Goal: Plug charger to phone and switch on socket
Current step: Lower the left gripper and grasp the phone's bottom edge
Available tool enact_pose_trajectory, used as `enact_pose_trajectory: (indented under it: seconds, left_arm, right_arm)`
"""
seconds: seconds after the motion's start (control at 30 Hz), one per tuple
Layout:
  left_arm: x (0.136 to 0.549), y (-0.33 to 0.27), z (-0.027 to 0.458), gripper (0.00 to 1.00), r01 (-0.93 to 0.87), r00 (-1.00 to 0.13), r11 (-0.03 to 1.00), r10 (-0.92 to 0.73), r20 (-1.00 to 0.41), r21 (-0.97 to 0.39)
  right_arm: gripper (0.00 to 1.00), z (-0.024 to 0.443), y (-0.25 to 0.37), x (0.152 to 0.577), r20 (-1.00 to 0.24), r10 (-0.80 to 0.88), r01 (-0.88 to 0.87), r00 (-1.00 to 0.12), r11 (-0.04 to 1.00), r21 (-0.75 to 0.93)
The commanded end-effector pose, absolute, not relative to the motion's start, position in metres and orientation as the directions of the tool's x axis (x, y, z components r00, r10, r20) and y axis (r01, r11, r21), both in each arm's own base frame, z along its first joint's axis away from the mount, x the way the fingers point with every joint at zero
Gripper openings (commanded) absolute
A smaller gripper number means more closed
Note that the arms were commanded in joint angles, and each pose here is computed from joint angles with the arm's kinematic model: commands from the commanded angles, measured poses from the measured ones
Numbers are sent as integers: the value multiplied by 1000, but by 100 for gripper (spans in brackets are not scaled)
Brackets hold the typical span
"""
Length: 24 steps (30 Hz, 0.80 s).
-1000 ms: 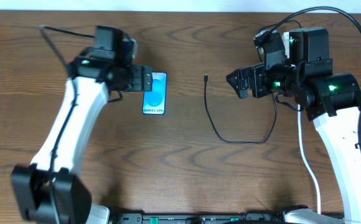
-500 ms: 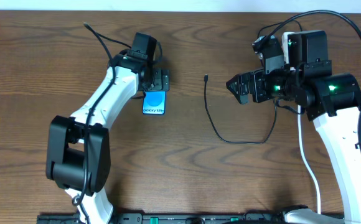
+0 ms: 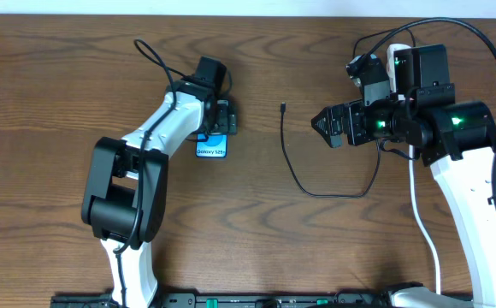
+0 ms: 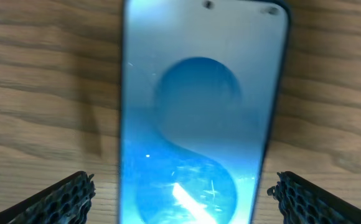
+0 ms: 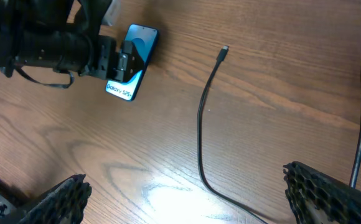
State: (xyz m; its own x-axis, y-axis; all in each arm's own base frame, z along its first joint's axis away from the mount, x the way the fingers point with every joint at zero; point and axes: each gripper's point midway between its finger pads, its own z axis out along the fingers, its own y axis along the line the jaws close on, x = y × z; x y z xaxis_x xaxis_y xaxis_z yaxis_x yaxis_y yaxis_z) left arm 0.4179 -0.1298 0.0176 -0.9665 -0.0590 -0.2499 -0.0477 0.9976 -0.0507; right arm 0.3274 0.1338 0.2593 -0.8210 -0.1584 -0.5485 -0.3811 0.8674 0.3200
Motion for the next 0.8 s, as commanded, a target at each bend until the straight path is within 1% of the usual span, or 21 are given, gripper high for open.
enact_pose_trajectory:
  seconds: [0.0,0.37,0.67,0.77]
  left_arm:
    - [421,-135,21,95,-51,-961,998,-60,-272,-38]
    - [416,-132,-17,95,-57,-977,998,-56,-206,-4]
    - [421,-129,-16,95,-62,-971,998,-57,-230,13]
    - [424,-130,-16,91,-62,-968,998,-58,-243,7]
  right_arm:
    - [99,264,138,328,-559,-171,-402,-811,858,321]
    - [99,260,138,327,-544,-173,-396,-821,859,324]
    - [99,252,138,330,-523,-176,-388,-834,861,329]
    - [99,248,139,331,-513,-177,-384,-840,861,332]
